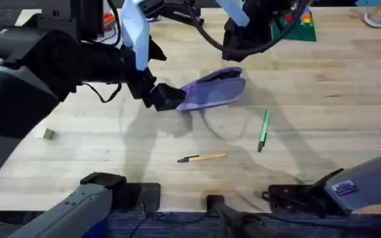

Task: Unzip the bag, pick up the pens from the table one at a time and place them inside, then zip the bag closed.

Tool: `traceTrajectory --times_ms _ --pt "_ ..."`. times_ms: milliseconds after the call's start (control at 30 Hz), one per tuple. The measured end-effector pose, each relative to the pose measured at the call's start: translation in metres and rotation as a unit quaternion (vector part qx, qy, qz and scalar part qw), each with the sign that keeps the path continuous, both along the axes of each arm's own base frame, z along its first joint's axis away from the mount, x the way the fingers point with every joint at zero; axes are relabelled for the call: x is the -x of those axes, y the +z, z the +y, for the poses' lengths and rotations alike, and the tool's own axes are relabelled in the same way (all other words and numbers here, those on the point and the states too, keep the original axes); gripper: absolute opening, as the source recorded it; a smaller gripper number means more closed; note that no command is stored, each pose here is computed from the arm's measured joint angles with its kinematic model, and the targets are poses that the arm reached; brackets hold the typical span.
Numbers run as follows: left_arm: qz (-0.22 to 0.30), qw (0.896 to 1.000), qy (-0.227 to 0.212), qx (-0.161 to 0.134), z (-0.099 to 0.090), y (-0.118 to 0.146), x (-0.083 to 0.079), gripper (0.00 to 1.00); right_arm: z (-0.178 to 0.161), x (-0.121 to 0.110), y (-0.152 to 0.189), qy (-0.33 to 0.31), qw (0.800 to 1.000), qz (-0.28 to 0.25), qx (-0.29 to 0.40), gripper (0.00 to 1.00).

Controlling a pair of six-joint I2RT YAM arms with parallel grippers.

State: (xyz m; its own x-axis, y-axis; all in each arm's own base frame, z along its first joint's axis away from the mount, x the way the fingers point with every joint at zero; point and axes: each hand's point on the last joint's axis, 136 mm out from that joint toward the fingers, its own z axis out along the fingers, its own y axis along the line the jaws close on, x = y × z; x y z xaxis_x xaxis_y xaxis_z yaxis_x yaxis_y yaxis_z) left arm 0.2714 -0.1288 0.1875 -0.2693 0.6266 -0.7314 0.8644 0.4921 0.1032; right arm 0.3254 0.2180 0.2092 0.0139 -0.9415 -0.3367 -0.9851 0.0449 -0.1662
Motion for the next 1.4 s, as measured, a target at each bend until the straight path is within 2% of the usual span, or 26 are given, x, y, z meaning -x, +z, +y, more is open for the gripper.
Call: traceTrajectory --times_ms 1200,1400 --pt "0.000 1.000 0.000 0.000 0.000 0.000 0.000 0.994 0.003 -0.004 -0.091 0.013 0.991 0.115 0.064 0.031" --pt "0.000 1.000 0.000 0.000 0.000 0.000 0.000 0.993 0.003 -0.005 -0.097 0.013 0.990 0.122 0.067 0.031"
